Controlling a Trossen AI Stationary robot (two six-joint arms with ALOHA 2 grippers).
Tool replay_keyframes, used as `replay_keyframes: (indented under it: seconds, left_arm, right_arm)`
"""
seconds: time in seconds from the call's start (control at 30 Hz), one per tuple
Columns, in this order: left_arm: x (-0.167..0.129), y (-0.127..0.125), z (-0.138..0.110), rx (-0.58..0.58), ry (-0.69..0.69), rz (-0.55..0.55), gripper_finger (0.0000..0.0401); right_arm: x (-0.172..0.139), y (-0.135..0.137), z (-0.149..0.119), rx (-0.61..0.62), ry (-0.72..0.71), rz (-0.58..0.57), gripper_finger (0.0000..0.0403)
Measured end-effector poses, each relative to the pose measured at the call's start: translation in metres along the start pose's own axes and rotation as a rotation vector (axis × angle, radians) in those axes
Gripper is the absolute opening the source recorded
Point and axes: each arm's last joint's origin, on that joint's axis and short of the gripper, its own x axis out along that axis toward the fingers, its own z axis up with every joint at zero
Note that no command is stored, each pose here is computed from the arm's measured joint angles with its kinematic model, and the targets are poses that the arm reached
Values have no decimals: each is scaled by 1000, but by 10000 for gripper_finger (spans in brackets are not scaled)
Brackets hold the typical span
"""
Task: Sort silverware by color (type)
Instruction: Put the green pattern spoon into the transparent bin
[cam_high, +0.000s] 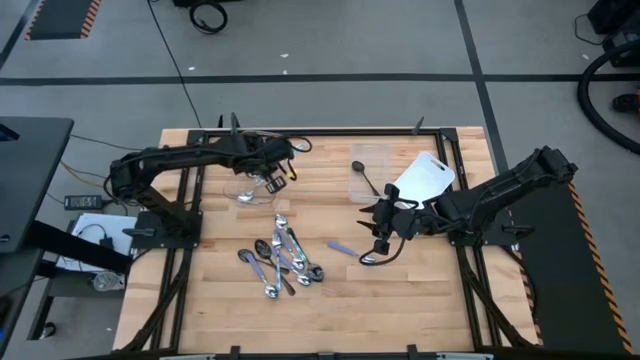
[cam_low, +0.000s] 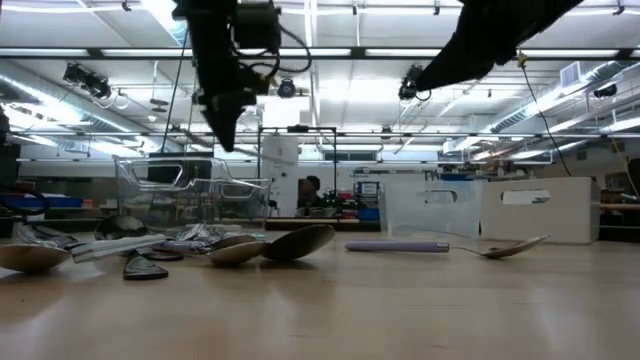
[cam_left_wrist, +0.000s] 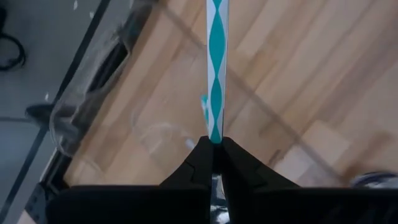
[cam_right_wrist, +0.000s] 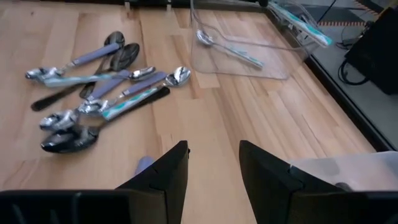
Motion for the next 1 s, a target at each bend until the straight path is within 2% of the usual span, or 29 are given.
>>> replay_keyframes:
  seconds: [0.3, 0.47, 0.63, 0.77, 1.0]
  left_arm:
    - [30, 4, -20, -22, 59, 0, 22]
    - [21, 10, -32, -53, 8, -7, 22]
    - [3, 20, -45, -166, -110, -49, 22]
    - [7, 19, -54, -274, -152, -66, 23]
    - [34, 22, -59, -348, -56, -83, 23]
  right_arm:
    - [6, 3, -9, 36, -71, 80, 153]
    - [8, 4, -16, 46, -72, 98, 150]
    - [8, 5, -16, 46, -80, 106, 142]
    - [7, 5, -13, 43, -109, 117, 137]
    - [7, 6, -11, 44, -128, 120, 137]
